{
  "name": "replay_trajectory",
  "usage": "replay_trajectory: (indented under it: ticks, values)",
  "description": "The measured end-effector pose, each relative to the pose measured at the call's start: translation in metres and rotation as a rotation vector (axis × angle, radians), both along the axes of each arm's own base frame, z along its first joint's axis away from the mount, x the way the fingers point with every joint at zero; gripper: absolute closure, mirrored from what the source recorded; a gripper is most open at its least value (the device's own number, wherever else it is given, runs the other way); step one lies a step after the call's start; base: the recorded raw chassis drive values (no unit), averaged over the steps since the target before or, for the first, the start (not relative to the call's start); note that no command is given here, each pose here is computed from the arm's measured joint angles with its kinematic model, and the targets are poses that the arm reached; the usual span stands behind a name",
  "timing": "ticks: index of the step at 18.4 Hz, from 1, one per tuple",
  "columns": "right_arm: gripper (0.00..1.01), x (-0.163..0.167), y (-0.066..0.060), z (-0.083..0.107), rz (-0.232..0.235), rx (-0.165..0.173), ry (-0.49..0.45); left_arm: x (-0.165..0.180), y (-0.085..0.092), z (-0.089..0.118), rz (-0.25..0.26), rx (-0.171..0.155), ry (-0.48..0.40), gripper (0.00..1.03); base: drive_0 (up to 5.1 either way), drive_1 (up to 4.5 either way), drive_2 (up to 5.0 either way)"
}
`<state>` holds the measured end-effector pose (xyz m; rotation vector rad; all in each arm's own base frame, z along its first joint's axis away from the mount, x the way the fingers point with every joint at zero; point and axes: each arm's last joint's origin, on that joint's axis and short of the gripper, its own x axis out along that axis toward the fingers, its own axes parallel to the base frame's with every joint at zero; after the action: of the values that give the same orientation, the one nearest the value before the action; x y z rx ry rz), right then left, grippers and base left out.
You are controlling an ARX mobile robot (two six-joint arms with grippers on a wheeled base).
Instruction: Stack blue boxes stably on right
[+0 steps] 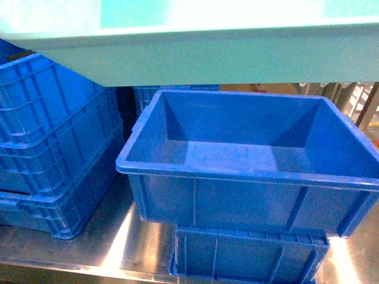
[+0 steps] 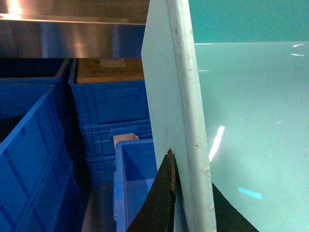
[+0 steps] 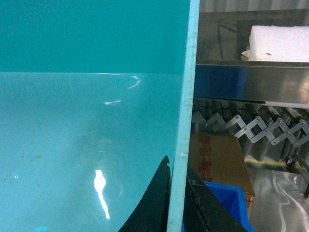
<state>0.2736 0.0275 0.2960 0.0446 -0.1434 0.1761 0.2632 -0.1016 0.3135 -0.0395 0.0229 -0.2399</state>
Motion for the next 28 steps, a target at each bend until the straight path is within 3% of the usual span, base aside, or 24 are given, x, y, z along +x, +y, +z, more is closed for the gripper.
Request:
replay_trajectory:
  ticks: [9, 23, 26, 28]
  values:
    - [0.94, 0.000, 0.000, 0.000, 0.000, 0.000, 0.001, 0.001, 0.000, -0.001, 0.000, 0.001, 0.004, 0.98, -0.1, 3.95, -4.1]
    - [0.94, 0.001, 0.000, -0.003, 0.003, -0.003, 0.025, 0.001, 0.000, -0.002, 0.005, 0.006, 0.009, 0.99, 0.0, 0.09, -0.1]
    - [0.94, -0.004, 0.000, -0.008, 0.013, -0.023, 0.109, 0.001, -0.005, -0.009, 0.014, 0.046, 0.055, 0.99, 0.0, 0.00, 0.0]
    - [0.94, -0.007, -0.002, -0.018, 0.001, -0.037, 0.186, 0.004, -0.012, -0.021, 0.002, 0.065, 0.137, 0.99, 0.0, 0.00, 0.0]
